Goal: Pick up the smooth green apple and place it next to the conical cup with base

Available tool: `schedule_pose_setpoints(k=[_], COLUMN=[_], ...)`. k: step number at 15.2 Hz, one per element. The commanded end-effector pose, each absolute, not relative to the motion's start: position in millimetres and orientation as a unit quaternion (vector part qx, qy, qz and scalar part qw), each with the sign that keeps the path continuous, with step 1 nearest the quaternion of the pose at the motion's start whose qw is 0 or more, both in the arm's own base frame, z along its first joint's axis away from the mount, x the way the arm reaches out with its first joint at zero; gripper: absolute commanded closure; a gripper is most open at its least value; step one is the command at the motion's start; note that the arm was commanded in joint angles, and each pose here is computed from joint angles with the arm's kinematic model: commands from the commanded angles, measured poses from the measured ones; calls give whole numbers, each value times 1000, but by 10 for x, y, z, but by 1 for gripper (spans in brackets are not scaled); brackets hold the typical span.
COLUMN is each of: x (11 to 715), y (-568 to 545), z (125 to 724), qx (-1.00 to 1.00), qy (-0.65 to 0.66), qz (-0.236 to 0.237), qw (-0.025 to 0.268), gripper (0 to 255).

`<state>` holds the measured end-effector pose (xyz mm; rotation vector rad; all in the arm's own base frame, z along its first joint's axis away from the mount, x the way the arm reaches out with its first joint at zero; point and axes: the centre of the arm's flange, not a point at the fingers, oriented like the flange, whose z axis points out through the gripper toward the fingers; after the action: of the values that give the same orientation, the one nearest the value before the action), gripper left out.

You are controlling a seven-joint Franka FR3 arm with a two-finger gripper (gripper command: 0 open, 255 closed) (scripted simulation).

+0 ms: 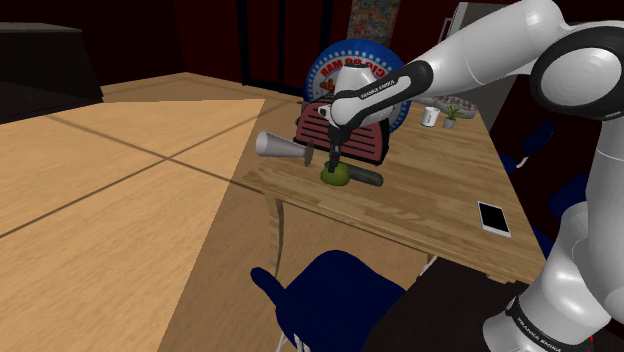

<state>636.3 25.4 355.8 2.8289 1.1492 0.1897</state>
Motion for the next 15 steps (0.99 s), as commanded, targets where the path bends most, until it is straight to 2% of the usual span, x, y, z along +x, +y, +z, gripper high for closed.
schedule_pose_setpoints(k=[1, 4, 8, 15], x=[6363, 6363, 6290, 6290], y=[254, 254, 268, 268], z=[3558, 3558, 4053, 4053], qx=[924, 924, 924, 924], qy=[375, 375, 375, 375], qz=[62, 62, 62, 62], qw=[41, 41, 41, 41], gripper=[0, 0, 0, 0])
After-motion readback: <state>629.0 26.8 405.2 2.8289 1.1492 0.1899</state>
